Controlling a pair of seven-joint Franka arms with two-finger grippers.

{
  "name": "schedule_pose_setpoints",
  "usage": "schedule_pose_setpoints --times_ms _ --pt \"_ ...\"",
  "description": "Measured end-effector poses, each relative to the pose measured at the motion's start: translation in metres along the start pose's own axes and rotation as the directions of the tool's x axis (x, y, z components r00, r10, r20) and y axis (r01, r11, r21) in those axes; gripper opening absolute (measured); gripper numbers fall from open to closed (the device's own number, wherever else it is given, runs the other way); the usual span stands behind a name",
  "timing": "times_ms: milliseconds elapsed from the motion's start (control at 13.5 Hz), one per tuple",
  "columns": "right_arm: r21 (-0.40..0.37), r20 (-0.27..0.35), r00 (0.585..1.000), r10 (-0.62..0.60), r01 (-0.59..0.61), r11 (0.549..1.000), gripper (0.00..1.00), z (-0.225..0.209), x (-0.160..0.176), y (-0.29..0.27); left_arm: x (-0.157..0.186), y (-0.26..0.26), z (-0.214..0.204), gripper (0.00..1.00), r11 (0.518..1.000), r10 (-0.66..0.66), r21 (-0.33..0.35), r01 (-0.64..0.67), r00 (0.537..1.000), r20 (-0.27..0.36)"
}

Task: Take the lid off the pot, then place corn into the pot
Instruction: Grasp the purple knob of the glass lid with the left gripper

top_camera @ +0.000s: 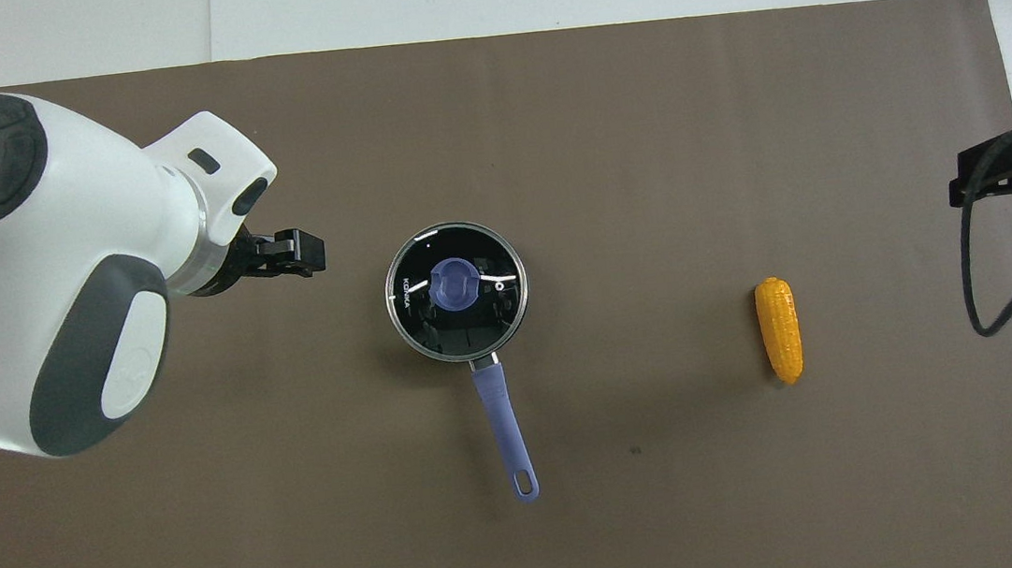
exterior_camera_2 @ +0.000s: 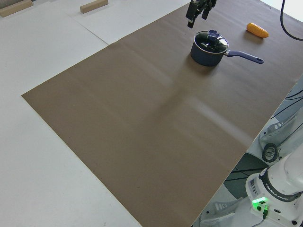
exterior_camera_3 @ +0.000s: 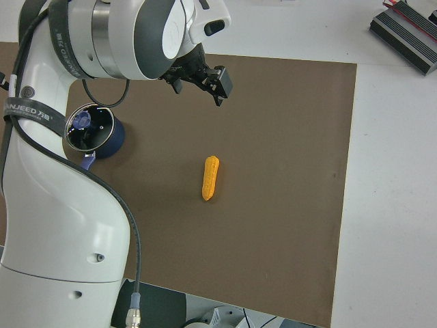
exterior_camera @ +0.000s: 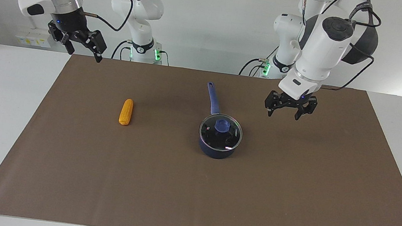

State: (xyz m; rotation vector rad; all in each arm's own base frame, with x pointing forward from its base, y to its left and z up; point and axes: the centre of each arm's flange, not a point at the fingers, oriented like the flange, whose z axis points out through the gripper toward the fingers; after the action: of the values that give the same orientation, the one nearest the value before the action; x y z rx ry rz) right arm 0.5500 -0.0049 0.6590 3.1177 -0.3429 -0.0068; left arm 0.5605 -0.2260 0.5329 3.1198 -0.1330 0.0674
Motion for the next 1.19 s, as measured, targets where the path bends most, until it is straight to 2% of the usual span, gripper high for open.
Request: schedule_pose_setpoints --times_ms 817,1189 --pt "0.0 0.0 1.0 0.0 0.0 1.0 1.0 0.0 0.0 0.0 -0.009 0.125 0.098 1.0 1.0 -0.012 0.015 0.012 1.0 0.008" --pt "0.0 0.0 1.0 0.0 0.0 1.0 1.0 0.0 0.0 0.0 -0.017 0.157 0.114 1.0 0.999 -0.019 0.029 0.019 1.0 0.007"
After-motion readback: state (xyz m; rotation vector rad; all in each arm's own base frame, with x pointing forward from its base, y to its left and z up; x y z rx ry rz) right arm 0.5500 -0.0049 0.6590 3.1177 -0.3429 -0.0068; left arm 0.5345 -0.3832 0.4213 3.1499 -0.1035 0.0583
